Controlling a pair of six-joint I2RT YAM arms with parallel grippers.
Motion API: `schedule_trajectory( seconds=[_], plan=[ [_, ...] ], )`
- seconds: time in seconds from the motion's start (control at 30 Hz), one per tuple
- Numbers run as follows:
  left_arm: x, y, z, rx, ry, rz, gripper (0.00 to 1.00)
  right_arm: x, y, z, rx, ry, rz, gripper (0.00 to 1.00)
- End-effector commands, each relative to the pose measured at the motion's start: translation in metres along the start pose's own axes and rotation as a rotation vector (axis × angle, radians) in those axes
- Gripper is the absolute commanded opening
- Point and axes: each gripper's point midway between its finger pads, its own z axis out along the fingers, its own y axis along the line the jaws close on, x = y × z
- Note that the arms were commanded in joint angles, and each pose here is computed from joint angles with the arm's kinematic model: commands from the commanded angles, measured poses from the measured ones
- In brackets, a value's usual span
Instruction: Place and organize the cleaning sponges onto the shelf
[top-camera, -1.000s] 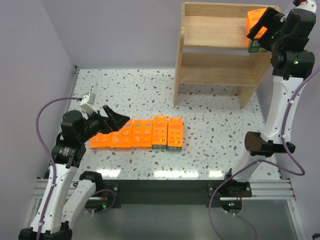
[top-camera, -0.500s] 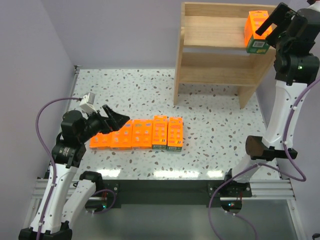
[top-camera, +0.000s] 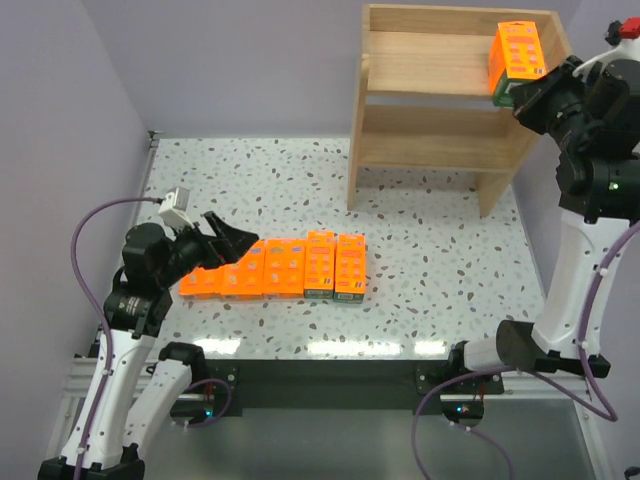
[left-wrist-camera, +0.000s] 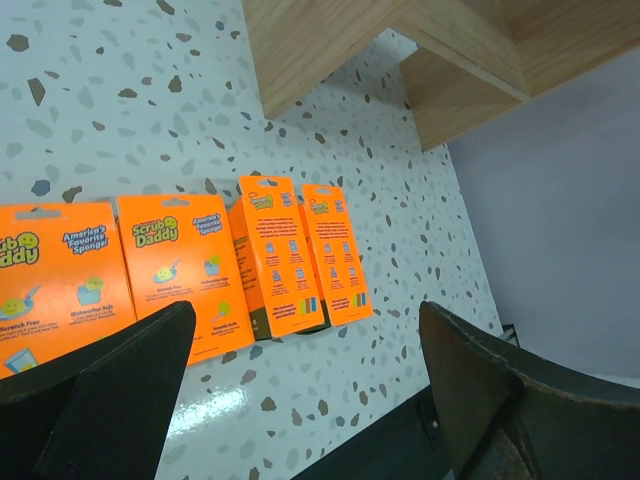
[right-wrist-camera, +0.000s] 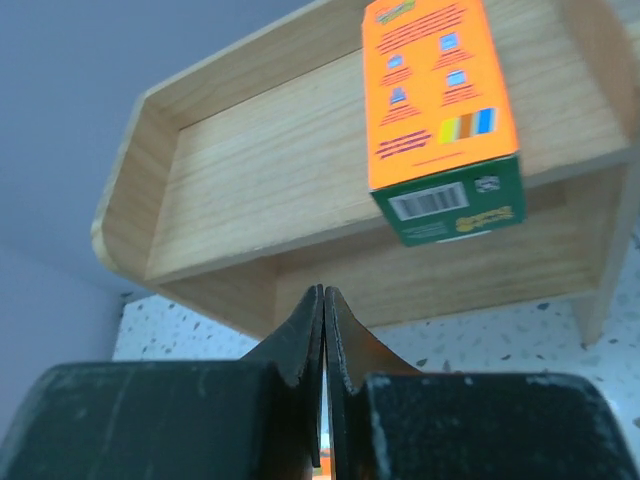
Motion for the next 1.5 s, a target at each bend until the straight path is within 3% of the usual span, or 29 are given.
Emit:
schedule_trajectory(
  seconds=[0.0, 0.3, 0.7, 0.97, 1.47],
  plan=[
    [0.001, 0.0, 0.0, 0.01, -0.014, 0.007, 0.99, 0.033, 0.032, 0.028, -0.212, 0.156, 0.048, 0.0],
    [0.005, 0.003, -0.001, 0.003, -0.009, 0.017, 0.99, 0.049, 0.022, 0.078, -0.212, 0.168, 0.077, 0.0],
    [0.0, 0.004, -0.005, -0.019, -0.014, 0.046, 0.99, 0.02, 0.01, 0.107, -0.149, -0.009, 0.108, 0.0],
    [0.0, 0.004, -0.008, -0.026, -0.017, 0.047, 0.99, 0.019, 0.002, 0.125, -0.125, -0.027, 0.119, 0.0],
    [0.001, 0.004, -0.018, -0.05, -0.022, 0.049, 1.0, 0.002, 0.03, 0.127, -0.308, -0.043, 0.14, 0.0]
  ],
)
